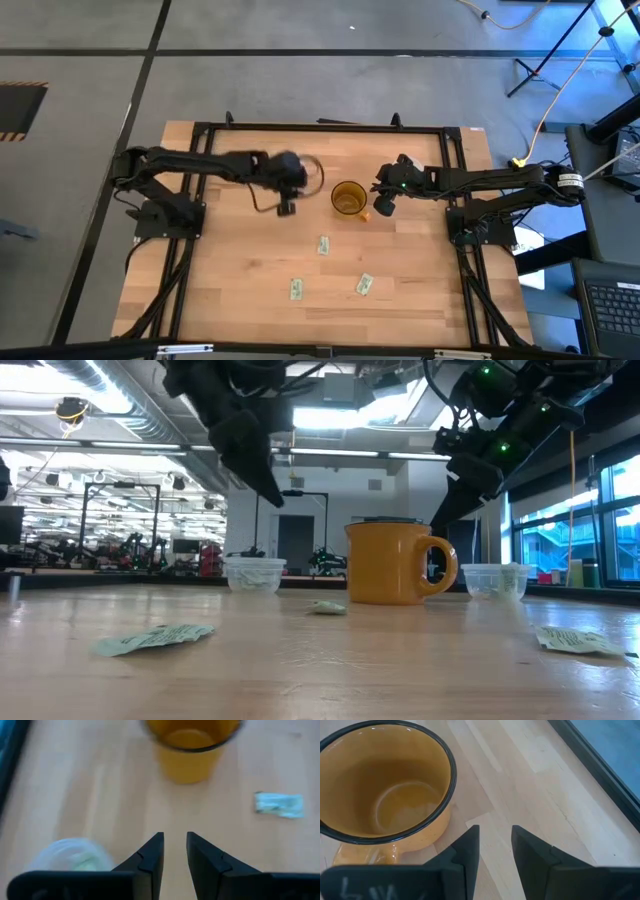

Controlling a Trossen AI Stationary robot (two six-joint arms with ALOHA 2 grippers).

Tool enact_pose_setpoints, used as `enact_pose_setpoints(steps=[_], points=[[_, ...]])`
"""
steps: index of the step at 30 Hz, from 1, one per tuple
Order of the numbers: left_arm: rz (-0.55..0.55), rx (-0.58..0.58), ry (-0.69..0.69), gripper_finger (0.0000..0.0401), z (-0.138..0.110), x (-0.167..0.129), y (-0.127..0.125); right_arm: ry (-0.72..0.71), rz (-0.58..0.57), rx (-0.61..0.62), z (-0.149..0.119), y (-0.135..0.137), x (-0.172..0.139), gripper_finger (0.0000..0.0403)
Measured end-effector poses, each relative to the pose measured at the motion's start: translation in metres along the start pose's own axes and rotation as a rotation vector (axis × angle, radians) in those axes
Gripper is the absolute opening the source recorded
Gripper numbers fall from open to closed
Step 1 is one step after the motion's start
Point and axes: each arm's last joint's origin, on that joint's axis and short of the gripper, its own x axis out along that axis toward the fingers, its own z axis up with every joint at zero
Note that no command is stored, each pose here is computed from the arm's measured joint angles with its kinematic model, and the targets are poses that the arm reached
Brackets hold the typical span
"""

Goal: Pick and place Stevia / Truvia into bins
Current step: Put the white stevia packet into the left transparent container

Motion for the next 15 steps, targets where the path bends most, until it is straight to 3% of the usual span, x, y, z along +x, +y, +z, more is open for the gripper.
enact_pose_setpoints(steps=[7, 15], points=[[-0.071, 0.038, -0.059, 0.0083, 0.011, 0.036, -0.045, 0.0, 0.0, 0.0, 0.0, 0.0, 0.0, 0.0117], [-0.113, 0.08, -0.056, 0.0083, 0.006, 0.082, -0.075, 0.002, 0.0, -0.001, 0.0, 0.0, 0.0, 0.0117]])
